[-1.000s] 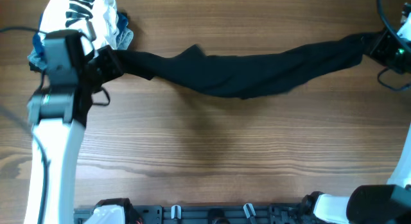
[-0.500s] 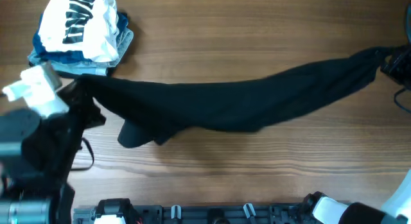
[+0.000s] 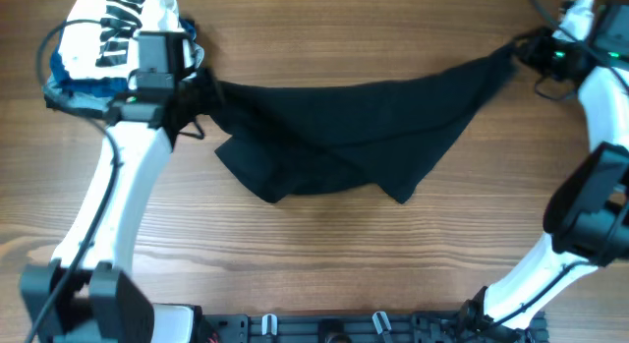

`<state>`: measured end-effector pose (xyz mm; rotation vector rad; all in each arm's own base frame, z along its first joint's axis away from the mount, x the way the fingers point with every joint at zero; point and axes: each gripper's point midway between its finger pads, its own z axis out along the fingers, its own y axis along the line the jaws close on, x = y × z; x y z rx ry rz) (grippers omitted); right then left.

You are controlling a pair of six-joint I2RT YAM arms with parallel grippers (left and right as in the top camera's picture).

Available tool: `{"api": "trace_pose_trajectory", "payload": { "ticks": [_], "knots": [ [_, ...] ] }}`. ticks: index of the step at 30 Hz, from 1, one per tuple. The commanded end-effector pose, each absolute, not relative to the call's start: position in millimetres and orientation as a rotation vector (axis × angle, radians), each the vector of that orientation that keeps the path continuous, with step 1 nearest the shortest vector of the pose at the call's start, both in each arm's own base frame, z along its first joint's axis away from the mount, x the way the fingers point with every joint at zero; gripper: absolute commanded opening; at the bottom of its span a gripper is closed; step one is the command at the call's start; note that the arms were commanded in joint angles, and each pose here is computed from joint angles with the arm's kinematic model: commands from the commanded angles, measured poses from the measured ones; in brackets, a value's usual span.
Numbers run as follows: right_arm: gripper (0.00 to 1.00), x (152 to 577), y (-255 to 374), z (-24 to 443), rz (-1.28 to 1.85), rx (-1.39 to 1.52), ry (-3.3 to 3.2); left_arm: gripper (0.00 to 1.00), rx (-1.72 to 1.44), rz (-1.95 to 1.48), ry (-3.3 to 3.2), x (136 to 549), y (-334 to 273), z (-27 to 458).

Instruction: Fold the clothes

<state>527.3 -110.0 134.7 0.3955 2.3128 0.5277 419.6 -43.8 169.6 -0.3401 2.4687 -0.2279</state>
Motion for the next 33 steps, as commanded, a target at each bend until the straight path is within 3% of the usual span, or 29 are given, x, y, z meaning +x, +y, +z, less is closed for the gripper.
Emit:
{"api": "trace_pose_trajectory", "payload": {
  "ticks": [1,6,17,20,27,33],
  "knots": [
    [0.99,533.9,-95.0,164.9,0.534,0.349,2.27,0.04,-0.257,-0.228,2.492,429.8,-69.0,153.2],
    [1.0,479.3,-56.6,187.9,0.619,0.318,2.425,0.04,-0.229,-0.239,2.488,431.2,-79.0,152.5],
    [0.98,377.3,27.4,105.3,0.709,0.419,2.903,0.04,-0.271,-0.2,2.503,429.0,-64.5,149.1],
    [0.89,350.0,44.7,83.1,0.721,0.385,2.96,0.04,-0.31,-0.188,2.505,429.2,-52.0,148.0],
    [0.79,289.7,74.2,38.9,0.596,0.264,3.066,0.04,-0.379,-0.165,2.493,431.4,-28.2,148.0],
    [0.74,274.2,98.9,16.5,0.371,0.133,3.098,0.04,-0.393,-0.16,2.498,430.1,-23.6,146.8]
  ]
}}
